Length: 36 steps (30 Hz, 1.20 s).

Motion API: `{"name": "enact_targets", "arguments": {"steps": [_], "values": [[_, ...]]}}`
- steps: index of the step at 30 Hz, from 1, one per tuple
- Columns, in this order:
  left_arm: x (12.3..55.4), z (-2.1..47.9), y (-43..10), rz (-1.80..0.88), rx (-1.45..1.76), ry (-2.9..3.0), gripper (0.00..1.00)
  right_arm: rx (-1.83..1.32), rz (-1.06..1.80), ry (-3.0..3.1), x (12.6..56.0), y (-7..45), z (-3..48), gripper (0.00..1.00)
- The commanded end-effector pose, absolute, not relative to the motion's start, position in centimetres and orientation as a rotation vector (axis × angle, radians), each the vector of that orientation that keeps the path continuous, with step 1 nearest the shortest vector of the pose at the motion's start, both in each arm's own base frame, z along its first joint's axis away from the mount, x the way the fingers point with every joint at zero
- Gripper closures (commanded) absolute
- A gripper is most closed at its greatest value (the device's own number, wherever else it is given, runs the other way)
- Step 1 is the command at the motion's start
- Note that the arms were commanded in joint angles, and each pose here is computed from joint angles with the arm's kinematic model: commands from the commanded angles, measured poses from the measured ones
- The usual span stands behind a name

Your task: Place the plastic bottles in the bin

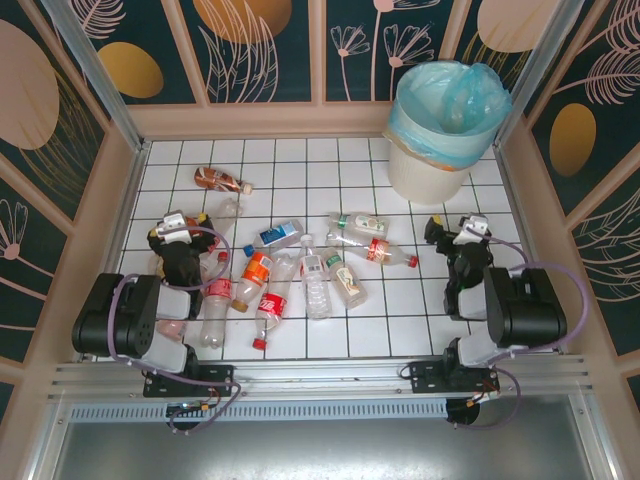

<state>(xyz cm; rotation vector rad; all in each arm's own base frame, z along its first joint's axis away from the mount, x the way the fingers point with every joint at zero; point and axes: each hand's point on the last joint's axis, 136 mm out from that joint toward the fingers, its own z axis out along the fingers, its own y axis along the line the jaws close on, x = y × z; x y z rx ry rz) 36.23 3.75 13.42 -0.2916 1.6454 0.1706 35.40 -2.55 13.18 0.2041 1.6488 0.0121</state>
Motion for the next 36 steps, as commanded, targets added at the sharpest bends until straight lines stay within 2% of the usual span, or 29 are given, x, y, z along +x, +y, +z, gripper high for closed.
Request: {"name": "enact_targets", "arguments": {"steps": [1, 5, 11, 16, 25, 30, 36], "values": [[36.1, 15.7, 3.6, 0.147, -0.277, 1.597, 0.02, 0.280, -0.016, 1.524, 34.0, -3.8, 17.2, 0.01], [35.4, 18.8, 3.6, 0.136, -0.287, 1.559, 0.04, 0.388, 0.038, 1.548, 33.1, -4.2, 18.9, 0.03], [35.1, 24.3, 0.9, -0.020, -0.229, 1.529, 0.13, 0.528, 0.296, 1.764, 32.2, -1.7, 19.0, 0.10], [35.9, 26.7, -6.6, -0.154, -0.044, 1.579, 0.19, 0.550, 0.530, 1.969, 30.9, 1.9, 16.9, 0.12], [36.8, 25.9, -22.5, -0.404, 0.325, 1.747, 0.23, 0.706, 0.808, 2.091, 28.5, 5.0, 12.4, 0.18], [37.1, 23.4, -28.9, -0.496, 0.435, 1.841, 0.26, 0.842, 0.924, 2.045, 28.0, 5.4, 10.5, 0.25], [37.3, 20.5, -34.1, -0.620, 0.479, 1.947, 0.32, 0.957, 0.998, 2.018, 27.5, 5.7, 8.5, 0.30]]}}
